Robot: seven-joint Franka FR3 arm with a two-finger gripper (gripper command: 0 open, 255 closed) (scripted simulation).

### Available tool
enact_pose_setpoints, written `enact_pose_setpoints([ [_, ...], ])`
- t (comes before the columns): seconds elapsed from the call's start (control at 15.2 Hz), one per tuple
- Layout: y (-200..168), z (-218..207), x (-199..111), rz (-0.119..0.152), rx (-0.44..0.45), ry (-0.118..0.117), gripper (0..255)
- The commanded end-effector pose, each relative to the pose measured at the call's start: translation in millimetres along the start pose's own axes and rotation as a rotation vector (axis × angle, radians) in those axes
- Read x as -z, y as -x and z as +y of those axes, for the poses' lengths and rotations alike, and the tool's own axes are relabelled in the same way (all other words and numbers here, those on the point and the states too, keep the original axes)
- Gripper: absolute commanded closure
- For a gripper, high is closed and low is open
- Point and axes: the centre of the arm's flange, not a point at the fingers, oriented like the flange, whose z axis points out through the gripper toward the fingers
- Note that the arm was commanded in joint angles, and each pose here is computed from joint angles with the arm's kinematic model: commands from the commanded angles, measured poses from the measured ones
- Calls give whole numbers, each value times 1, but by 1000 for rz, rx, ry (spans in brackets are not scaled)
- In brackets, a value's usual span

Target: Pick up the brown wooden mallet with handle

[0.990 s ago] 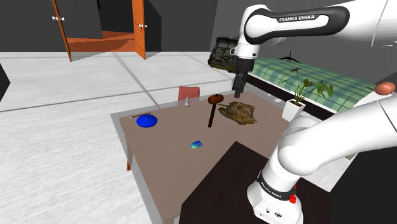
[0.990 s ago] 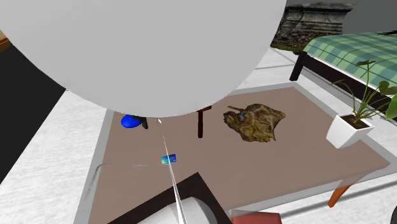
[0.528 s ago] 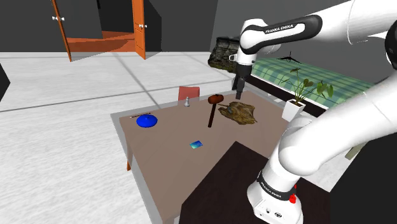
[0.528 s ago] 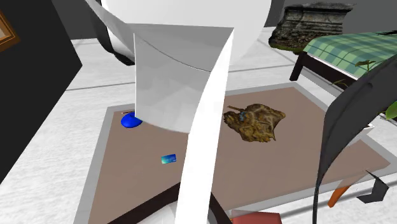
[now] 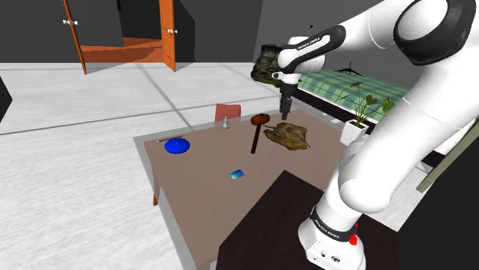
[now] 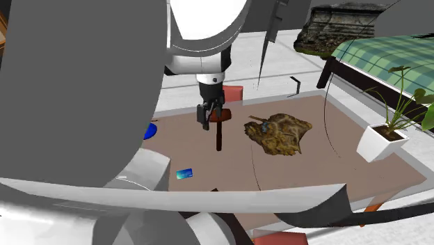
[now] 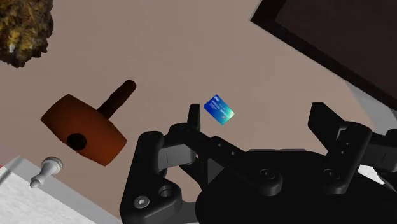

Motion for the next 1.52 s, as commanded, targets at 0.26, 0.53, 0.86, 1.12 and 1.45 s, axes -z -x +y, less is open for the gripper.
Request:
enact_pose_setpoints([
  [0.26,-9,67,-30,11,138,23,0],
  [0.53,-21,113,-48,19,226,37,0],
  [0.86,-42,168,-70,28,336,55,0],
  [1.12,-63,211,-86,36,425,69,0],
  [1.45,-70,223,-106,38,448,73,0],
])
